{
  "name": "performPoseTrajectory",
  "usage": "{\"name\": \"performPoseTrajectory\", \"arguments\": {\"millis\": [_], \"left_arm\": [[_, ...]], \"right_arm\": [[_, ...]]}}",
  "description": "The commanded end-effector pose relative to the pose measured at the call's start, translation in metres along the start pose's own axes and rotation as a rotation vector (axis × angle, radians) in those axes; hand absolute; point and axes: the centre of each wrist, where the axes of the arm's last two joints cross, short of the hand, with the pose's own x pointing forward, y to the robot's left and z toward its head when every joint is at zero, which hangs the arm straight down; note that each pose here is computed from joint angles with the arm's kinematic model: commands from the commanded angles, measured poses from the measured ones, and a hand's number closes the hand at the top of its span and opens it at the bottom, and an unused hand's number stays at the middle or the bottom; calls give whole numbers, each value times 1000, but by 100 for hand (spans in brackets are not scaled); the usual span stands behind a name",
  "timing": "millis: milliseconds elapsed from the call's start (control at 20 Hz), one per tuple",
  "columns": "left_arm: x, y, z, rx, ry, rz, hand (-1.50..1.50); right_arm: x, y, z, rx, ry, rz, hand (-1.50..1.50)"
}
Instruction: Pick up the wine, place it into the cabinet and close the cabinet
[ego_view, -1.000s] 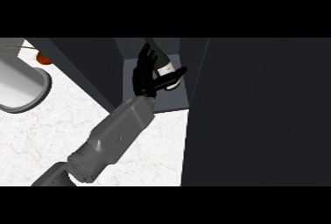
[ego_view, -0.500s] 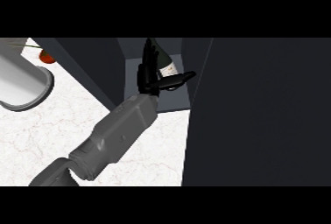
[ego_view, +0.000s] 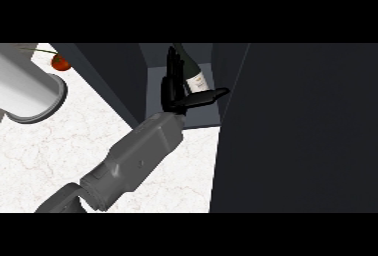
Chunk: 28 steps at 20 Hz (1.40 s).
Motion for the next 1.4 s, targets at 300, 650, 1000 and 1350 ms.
{"name": "performPoseTrajectory", "arguments": {"millis": [300, 650, 1000, 1350], "left_arm": [[-15, -3, 33, -83, 1, 29, -150], [-14, -10, 39, -115, -12, 30, -150], [-22, -7, 70, -139, -12, 38, -150], [-13, 25, 83, -219, -31, 44, -150]], "right_arm": [[12, 9, 3, -18, 32, 2, -150], [15, -4, -4, -35, 7, 4, -150], [11, 3, 5, -61, 33, 22, -150], [9, -11, 4, -81, 42, 24, -150]]}}
